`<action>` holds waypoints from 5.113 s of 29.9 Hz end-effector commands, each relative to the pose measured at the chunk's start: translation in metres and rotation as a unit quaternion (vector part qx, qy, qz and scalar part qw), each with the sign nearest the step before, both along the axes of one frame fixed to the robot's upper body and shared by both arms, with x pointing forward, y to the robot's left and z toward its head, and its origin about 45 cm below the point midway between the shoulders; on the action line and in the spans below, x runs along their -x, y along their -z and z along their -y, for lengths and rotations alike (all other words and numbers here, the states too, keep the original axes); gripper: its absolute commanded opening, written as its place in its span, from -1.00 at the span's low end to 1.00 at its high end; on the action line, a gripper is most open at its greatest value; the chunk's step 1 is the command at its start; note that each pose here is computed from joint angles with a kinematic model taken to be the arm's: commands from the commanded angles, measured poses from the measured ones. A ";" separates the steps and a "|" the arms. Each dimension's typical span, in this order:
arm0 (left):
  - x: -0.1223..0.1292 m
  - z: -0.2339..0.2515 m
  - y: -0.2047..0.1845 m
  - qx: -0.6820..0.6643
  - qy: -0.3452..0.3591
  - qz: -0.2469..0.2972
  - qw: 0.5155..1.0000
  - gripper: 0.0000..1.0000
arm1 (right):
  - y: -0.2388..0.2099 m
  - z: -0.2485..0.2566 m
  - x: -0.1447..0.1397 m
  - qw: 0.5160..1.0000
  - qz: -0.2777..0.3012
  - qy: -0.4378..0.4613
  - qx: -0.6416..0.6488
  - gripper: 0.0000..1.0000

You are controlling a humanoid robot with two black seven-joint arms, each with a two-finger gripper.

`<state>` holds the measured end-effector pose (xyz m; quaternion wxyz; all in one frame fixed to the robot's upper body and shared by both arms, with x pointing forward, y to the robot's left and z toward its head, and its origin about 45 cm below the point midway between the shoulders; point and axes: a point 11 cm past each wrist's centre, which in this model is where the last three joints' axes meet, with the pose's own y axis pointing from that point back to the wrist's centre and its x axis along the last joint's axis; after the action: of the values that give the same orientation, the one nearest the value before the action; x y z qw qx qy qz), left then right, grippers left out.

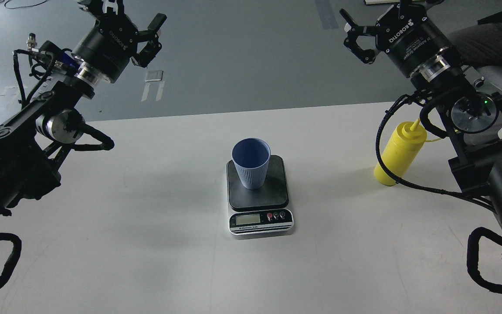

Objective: Pour seasoning into cup on scale with both arms
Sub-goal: 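Withdraw the left gripper up and away from the cup, then reach the right gripper to the yellow squeeze bottle and grasp it, then lift the yellow bottle and tip it nozzle-down over the blue cup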

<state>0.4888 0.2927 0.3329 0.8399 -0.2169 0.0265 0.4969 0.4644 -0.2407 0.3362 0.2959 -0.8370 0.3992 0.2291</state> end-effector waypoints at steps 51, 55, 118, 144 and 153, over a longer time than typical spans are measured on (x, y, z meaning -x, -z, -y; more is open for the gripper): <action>0.015 -0.048 0.036 0.058 -0.053 -0.043 0.996 0.95 | 0.208 0.144 0.257 0.915 -0.250 0.194 -0.249 1.00; 0.015 -0.048 0.036 0.058 -0.053 -0.043 0.996 0.95 | 0.215 0.132 0.240 0.914 -0.253 0.183 -0.259 1.00; 0.016 -0.054 0.033 0.054 -0.057 -0.041 0.996 0.95 | 0.253 0.066 0.140 0.902 -0.294 0.147 -0.281 0.13; 0.016 -0.053 0.033 0.057 -0.057 -0.041 0.996 0.95 | 0.013 0.113 0.026 0.931 0.013 0.108 0.348 -0.10; 0.016 -0.054 0.033 0.056 -0.058 -0.040 0.996 0.95 | -0.020 0.024 0.001 0.772 0.147 0.050 0.617 -0.09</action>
<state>0.4730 0.3466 0.3002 0.7942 -0.2450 0.0757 0.5509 0.4620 -0.2900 0.3528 -0.1749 -0.8460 0.4790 -0.1557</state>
